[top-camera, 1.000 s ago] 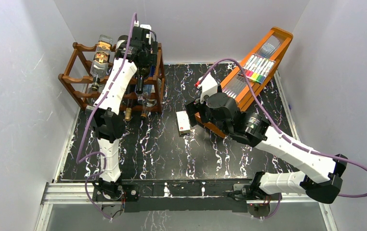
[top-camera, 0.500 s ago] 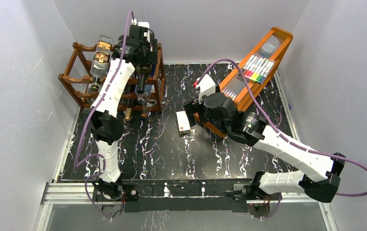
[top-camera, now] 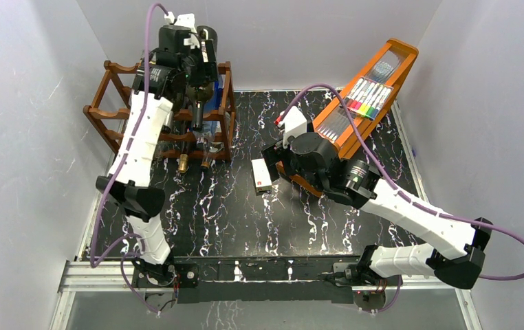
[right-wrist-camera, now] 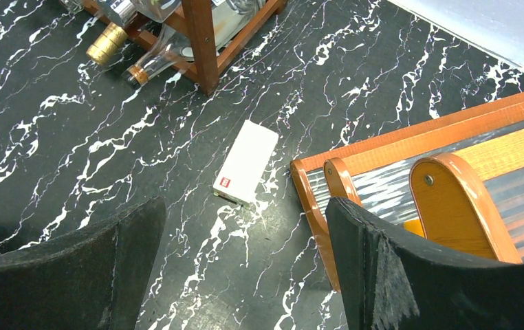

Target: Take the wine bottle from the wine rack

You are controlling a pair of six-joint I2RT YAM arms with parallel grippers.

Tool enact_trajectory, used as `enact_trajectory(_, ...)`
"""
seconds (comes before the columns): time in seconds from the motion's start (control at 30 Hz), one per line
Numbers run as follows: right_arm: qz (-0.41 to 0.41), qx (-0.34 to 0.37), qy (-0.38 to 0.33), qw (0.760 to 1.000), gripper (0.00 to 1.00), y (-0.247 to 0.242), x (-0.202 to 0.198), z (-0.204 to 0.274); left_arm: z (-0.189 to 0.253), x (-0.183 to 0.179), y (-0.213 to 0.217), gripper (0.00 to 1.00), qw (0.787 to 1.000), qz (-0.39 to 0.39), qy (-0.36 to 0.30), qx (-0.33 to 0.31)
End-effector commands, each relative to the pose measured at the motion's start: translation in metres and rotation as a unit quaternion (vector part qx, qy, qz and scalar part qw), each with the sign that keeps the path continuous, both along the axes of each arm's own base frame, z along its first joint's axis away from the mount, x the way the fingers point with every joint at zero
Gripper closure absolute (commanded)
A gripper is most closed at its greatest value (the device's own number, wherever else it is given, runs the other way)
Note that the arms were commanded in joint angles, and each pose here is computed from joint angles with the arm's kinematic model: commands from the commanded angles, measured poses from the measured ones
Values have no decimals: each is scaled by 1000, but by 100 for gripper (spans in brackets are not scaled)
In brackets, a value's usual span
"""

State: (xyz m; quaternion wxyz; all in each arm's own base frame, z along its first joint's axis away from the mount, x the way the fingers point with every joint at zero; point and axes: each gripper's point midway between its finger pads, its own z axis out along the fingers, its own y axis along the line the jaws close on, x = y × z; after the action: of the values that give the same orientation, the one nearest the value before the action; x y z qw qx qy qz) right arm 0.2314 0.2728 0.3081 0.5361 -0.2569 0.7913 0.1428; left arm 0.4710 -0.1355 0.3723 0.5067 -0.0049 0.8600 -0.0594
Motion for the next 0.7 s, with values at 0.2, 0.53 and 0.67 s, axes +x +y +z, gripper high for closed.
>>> enact_trajectory(0.2,7,7,-27,1000,2,8,6,13,81,-80,-52,76,972,-133,-42,-190)
enact_trajectory(0.53,158,-14,-124,980,2,17,-19,30,41,-111,-98,76,913,-178,63,-361)
enact_trajectory(0.67,220,-6,-174,960,2,25,-32,46,25,-125,-101,76,897,-168,91,-399)
